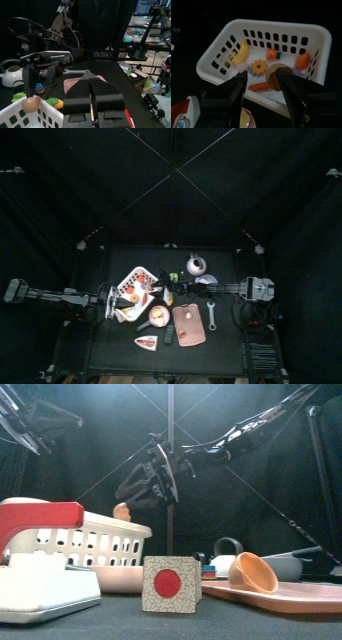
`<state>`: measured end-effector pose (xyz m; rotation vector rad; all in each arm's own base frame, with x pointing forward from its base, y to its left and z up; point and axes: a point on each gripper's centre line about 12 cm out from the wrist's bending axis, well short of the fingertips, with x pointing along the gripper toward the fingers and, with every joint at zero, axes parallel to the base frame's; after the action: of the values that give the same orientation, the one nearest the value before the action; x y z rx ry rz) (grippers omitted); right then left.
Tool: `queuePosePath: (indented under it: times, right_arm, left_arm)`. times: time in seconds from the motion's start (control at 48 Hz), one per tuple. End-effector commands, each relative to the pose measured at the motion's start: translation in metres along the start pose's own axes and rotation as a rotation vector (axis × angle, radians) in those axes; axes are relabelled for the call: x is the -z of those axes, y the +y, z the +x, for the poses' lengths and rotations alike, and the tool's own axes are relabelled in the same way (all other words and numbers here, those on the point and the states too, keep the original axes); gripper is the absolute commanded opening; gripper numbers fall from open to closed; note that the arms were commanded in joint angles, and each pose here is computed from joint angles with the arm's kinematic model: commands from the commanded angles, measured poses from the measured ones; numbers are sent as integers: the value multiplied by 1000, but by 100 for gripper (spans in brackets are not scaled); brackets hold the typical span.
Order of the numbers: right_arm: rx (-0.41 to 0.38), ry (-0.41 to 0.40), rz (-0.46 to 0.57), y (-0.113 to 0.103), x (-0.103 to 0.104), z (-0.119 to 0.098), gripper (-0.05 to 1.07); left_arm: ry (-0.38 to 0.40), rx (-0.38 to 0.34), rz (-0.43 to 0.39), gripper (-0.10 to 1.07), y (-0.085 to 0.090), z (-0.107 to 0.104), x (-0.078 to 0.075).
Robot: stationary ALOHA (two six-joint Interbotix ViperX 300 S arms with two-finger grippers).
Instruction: Place eggshell in basket
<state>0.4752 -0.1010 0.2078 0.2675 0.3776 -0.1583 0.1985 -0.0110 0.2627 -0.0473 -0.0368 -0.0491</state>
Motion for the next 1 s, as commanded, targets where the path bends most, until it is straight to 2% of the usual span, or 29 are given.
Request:
queuePosePath:
  times: [0.0,0.271,0.458,0.75,0.979]
  right_arm:
    - [23,-14,-1,-3,-12,-5,91]
    - [67,25,-7,-6,-8,-5,92]
    - [70,30,-9,-6,-7,-5,92]
    - [49,33,-20,6,-5,-6,92]
    - [10,25,-30,27,-7,-25,92]
  left_arm:
    - [-12,-1,-3,2,0,1,-3]
    - [-11,-3,-3,2,0,1,-2]
    - [-12,-1,-4,2,0,1,-3]
    - [-14,-1,-1,2,0,1,-4]
    - [-17,-1,0,2,0,2,-5]
